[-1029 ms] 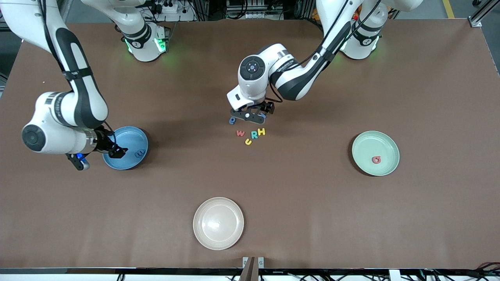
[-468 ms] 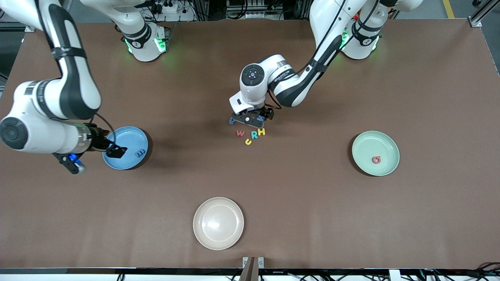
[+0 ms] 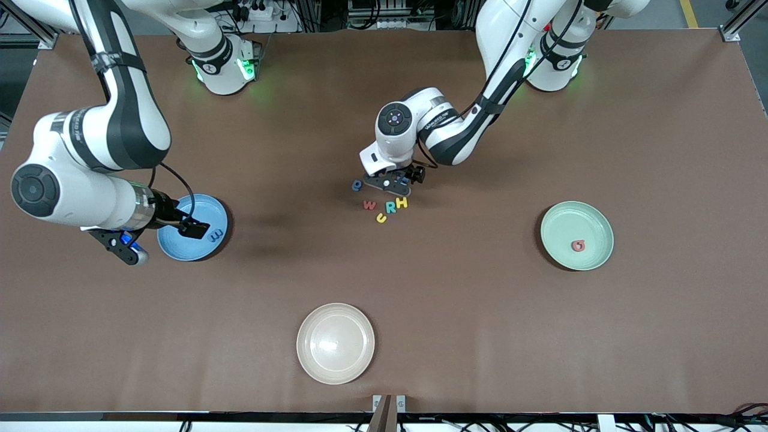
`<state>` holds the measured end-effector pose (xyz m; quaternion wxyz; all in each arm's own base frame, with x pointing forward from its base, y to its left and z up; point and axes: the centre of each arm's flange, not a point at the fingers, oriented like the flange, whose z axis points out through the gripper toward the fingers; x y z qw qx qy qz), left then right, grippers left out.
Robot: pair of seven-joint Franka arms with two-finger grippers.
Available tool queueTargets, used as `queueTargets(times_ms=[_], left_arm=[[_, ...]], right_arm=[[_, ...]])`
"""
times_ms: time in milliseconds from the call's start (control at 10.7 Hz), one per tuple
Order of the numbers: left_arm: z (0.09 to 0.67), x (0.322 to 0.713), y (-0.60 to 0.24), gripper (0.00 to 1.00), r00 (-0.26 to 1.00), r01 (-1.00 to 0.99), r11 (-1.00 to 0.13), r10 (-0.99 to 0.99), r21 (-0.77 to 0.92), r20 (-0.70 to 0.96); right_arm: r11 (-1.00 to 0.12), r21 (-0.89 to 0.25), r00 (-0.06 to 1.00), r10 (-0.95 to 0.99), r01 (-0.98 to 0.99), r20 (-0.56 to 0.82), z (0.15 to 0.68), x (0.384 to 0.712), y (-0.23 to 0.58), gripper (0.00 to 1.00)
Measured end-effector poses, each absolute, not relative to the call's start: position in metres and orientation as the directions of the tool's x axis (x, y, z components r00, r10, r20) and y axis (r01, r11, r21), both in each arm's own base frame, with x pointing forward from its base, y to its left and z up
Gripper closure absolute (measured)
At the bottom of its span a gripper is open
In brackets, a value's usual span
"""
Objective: Sort upper and lower case letters into plates
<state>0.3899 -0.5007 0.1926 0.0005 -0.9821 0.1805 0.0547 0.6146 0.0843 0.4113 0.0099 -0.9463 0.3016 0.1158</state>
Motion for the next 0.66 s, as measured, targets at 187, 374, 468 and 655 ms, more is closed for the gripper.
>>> queueTargets(times_ms=[187, 374, 468, 655], left_arm=[[0.191, 0.389, -0.500, 0.17, 0.922, -0.375, -0.927, -0.374, 0.004, -0.097], [0.190, 0.389, -0.499, 0.17, 0.923, -0.376, -0.927, -0.375, 0.011, -0.085], [0.188, 0.389, -0.498, 0.17, 0.924, -0.375, -0.927, -0.375, 0.014, -0.081], [0.182, 0.387, -0.494, 0.21, 0.924, -0.373, -0.928, -0.373, 0.015, -0.080]], right_arm=[[-0.857, 0.034, 0.831, -0.507, -0.513, -0.231, 0.412, 0.612, 0.101, 0.00], [-0.885, 0.020, 0.861, -0.456, -0.464, -0.225, 0.413, 0.610, 0.119, 0.00], [-0.894, 0.011, 0.872, -0.439, -0.447, -0.216, 0.415, 0.610, 0.127, 0.00], [-0.907, -0.007, 0.890, -0.411, -0.421, -0.196, 0.426, 0.611, 0.146, 0.00]])
